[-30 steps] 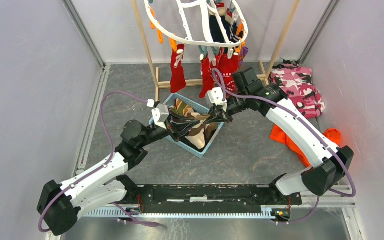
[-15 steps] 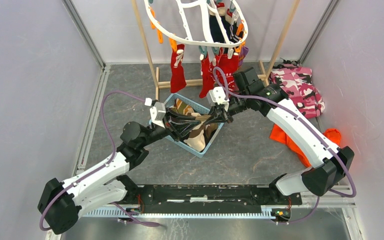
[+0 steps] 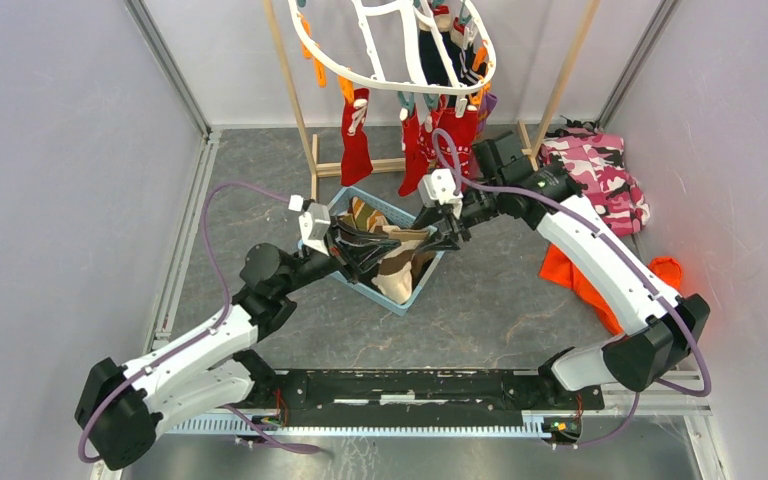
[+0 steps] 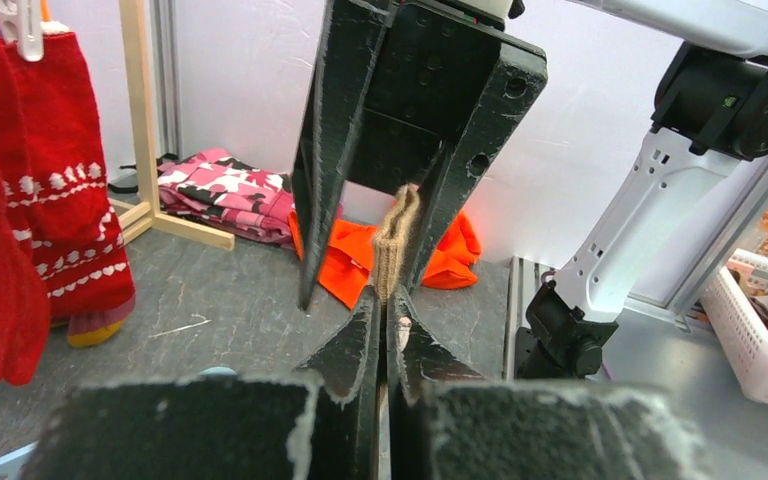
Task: Clip the socks to the hanger
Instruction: Adjust the hanger on the clothesline.
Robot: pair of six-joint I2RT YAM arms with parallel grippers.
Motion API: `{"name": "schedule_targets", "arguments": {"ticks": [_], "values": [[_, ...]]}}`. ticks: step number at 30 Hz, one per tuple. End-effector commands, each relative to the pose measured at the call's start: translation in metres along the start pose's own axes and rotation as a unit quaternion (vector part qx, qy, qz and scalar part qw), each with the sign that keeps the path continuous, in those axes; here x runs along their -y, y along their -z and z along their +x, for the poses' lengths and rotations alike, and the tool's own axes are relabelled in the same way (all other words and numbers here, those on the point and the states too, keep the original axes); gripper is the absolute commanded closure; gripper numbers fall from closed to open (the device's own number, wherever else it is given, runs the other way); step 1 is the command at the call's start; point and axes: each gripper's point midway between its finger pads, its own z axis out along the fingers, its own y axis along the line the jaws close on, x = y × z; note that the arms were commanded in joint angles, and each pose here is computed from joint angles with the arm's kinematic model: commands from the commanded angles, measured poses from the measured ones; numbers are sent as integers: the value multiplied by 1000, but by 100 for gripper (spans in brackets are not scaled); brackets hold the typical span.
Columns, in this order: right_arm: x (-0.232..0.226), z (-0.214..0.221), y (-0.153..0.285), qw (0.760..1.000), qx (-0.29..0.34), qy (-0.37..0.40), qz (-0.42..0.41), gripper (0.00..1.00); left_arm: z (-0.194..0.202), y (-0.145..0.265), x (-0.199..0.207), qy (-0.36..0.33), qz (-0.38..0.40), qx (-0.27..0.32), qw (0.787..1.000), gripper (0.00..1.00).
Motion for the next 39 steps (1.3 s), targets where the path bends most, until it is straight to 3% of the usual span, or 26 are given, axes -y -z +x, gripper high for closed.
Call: {"name": "schedule_targets", "arguments": {"ticks": [1, 7, 13, 17, 24, 28, 34, 39], "values": [[18, -23, 31, 997, -6, 51, 48, 47, -13, 10, -12, -21, -57, 3, 998, 98], [56, -42, 70, 989, -16, 78, 127, 37, -6, 28, -22, -28, -112, -51, 992, 98], [104, -47, 85, 971, 1, 4, 238, 38, -8, 47, -31, -55, -156, -74, 983, 98], [129, -43, 93, 946, 29, -41, 320, 38, -13, 54, -37, -73, -180, -79, 978, 98], [143, -34, 92, 875, 75, -99, 467, 34, -20, 56, -46, -94, -204, -74, 972, 98], [147, -40, 90, 849, 122, -106, 503, 36, -22, 56, -54, -102, -222, -68, 967, 98], [176, -39, 88, 813, 140, -151, 544, 38, -28, 55, -54, -108, -223, -54, 967, 98], [187, -36, 71, 818, 150, -168, 530, 40, -28, 54, -50, -95, -214, -43, 971, 98]]}}
